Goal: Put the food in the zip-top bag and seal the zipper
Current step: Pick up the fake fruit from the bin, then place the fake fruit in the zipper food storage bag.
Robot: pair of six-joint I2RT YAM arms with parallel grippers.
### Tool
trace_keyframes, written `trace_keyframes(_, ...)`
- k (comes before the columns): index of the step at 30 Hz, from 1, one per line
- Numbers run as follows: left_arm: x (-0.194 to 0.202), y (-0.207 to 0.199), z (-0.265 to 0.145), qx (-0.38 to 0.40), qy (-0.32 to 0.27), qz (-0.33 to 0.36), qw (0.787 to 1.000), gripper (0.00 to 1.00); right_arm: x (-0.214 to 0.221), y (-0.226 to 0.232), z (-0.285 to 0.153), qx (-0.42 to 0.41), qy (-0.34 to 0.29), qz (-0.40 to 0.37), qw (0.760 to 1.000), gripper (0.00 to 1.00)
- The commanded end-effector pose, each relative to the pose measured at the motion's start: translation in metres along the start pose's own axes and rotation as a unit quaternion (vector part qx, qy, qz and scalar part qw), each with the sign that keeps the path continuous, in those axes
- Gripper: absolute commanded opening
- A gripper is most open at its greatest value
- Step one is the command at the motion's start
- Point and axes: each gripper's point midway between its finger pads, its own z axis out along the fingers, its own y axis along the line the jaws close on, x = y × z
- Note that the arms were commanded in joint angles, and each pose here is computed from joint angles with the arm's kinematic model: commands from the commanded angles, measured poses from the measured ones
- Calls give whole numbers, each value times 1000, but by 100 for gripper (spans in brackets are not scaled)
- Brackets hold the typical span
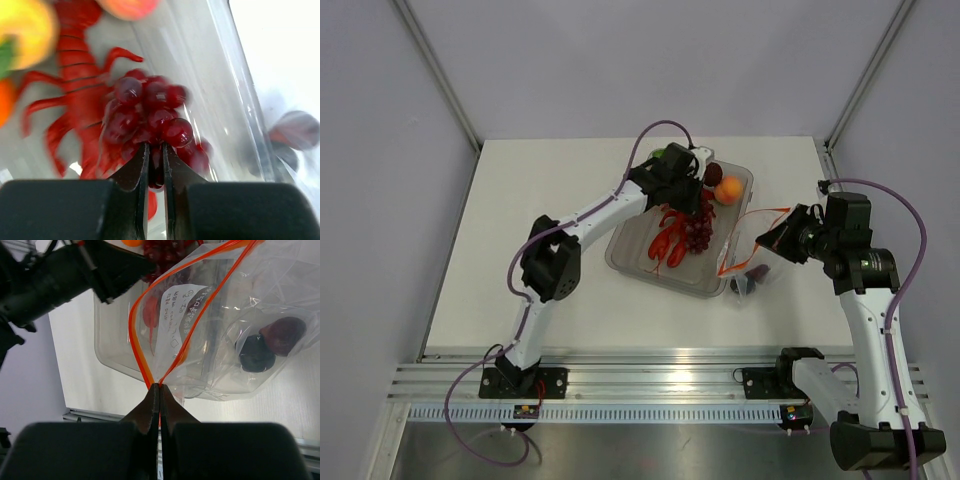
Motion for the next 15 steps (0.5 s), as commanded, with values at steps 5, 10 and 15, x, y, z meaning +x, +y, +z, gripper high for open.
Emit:
trace_keyframes(5, -76, -20, -97, 35, -124, 4, 992, 0, -6, 6, 7, -21, -12, -10, 1000, 0)
trace_keyframes(10, -106, -46, -162, 71, -191, 21, 979, 0, -5, 4, 15, -24, -8, -4, 1000, 0)
trace_keyframes(15, -119, -72, -215, 115, -235, 35, 965, 0, -4, 4, 22, -29, 2, 1, 1000, 0)
